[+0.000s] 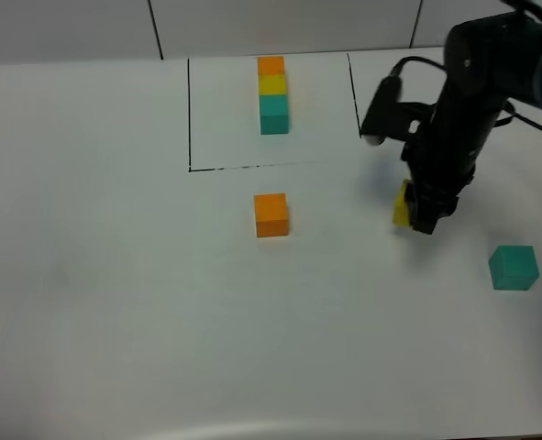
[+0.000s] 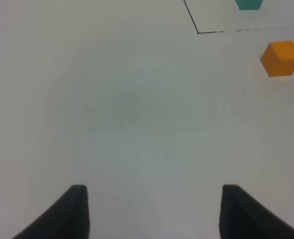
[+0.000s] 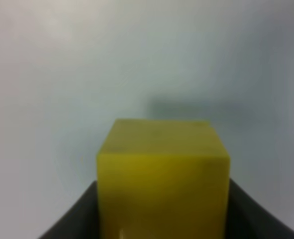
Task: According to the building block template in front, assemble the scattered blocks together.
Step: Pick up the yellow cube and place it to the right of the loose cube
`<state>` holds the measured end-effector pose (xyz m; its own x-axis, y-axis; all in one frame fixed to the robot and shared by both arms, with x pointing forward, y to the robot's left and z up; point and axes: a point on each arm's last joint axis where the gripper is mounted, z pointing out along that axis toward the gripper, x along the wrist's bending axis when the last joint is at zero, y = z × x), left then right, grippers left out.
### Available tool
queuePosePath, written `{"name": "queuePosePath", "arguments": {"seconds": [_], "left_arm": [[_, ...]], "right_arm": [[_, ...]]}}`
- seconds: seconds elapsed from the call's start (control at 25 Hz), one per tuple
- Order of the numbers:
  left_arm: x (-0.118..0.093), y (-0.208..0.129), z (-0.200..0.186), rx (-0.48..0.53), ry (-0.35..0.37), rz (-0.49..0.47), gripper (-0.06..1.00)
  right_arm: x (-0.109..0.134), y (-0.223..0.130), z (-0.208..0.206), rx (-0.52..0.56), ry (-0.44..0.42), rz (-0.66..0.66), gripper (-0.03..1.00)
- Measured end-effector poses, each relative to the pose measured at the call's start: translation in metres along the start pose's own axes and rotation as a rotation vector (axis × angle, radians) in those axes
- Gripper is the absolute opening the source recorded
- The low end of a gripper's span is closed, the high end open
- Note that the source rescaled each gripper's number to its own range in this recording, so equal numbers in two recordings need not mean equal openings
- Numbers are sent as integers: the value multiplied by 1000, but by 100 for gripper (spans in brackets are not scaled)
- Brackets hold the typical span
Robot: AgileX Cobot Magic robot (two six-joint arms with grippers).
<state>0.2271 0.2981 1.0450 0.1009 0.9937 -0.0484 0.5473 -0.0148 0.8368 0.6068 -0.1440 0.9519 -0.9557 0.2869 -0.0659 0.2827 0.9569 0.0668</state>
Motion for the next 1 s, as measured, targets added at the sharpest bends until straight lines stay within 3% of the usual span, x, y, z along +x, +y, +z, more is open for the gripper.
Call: {"name": "queuePosePath", "arguments": {"seconds": [0.2,0.36,0.64,1.0], "left_arm": [[0,0,0,0,0,0,25],[0,0,0,0,0,0,25],[0,0,0,0,0,0,25],[0,0,0,0,0,0,25]], "right_arm": [[20,33,0,-26,-88,-231,4],[26,46,0,-46,-135,-336,4],[13,65,9,5,-69,-391,4],[12,92,24,-35,-25,-388,4]]}}
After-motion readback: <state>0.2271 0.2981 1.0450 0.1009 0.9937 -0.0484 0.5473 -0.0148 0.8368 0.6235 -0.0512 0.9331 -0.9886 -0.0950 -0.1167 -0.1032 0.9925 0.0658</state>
